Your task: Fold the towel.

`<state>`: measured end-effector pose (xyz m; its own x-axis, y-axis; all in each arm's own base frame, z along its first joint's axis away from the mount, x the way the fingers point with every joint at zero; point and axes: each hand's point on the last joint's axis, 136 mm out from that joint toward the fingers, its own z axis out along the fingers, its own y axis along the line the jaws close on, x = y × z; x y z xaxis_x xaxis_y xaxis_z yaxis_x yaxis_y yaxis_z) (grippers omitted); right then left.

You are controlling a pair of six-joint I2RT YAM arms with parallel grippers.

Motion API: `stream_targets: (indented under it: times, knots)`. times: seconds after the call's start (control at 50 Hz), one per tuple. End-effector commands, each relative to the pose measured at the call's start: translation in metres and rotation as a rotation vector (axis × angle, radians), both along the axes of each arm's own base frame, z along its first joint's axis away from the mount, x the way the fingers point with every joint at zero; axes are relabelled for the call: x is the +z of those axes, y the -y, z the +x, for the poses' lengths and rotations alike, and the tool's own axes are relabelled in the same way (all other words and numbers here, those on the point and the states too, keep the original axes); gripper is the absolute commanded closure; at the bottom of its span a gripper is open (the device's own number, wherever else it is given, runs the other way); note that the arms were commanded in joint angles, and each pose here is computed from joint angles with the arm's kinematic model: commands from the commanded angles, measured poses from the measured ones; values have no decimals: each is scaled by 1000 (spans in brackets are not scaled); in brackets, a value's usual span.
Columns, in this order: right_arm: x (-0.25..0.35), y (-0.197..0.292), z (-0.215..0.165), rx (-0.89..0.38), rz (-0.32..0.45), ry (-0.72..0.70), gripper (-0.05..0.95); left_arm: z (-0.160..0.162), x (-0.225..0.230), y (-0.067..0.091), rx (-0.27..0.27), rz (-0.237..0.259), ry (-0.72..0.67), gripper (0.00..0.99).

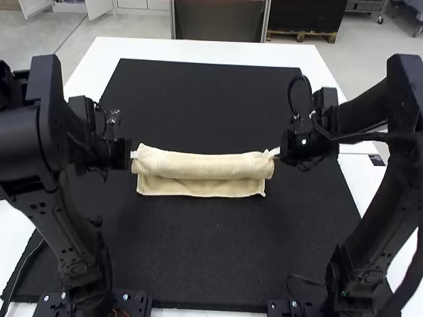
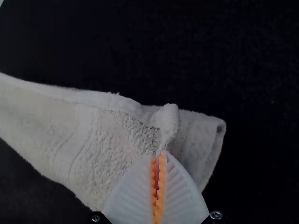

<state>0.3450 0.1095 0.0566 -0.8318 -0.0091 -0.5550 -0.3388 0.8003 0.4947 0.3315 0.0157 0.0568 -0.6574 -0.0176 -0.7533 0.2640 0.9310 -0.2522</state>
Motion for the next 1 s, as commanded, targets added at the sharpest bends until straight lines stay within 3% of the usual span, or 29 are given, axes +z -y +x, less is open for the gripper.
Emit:
stream_targets:
  times: [0.0,0.46,0.6,0.66,0.72,0.82,0.9,0.98]
  knots:
    - [5,5,1,-6,2,38,916,-1,1,-8,9,43,32,982]
    - [-31,6,-7,-17,-6,7,913,-16,-23,-6,27,92,37,980]
    - [-41,6,-11,-7,-16,2,880,-16,-26,-8,33,108,46,979]
    - [-44,7,-12,-5,-17,-1,821,-16,-26,-9,39,117,47,966]
    - [-43,7,-10,-7,-16,10,634,-15,-26,-10,40,123,49,875]
    - [-43,7,-10,-8,-16,11,456,-12,-23,-13,48,134,69,728]
    - [-43,6,-10,-10,-10,7,267,-11,-22,-17,64,143,74,487]
    - [-42,6,-10,-12,-4,4,180,-10,-21,-19,72,154,81,207]
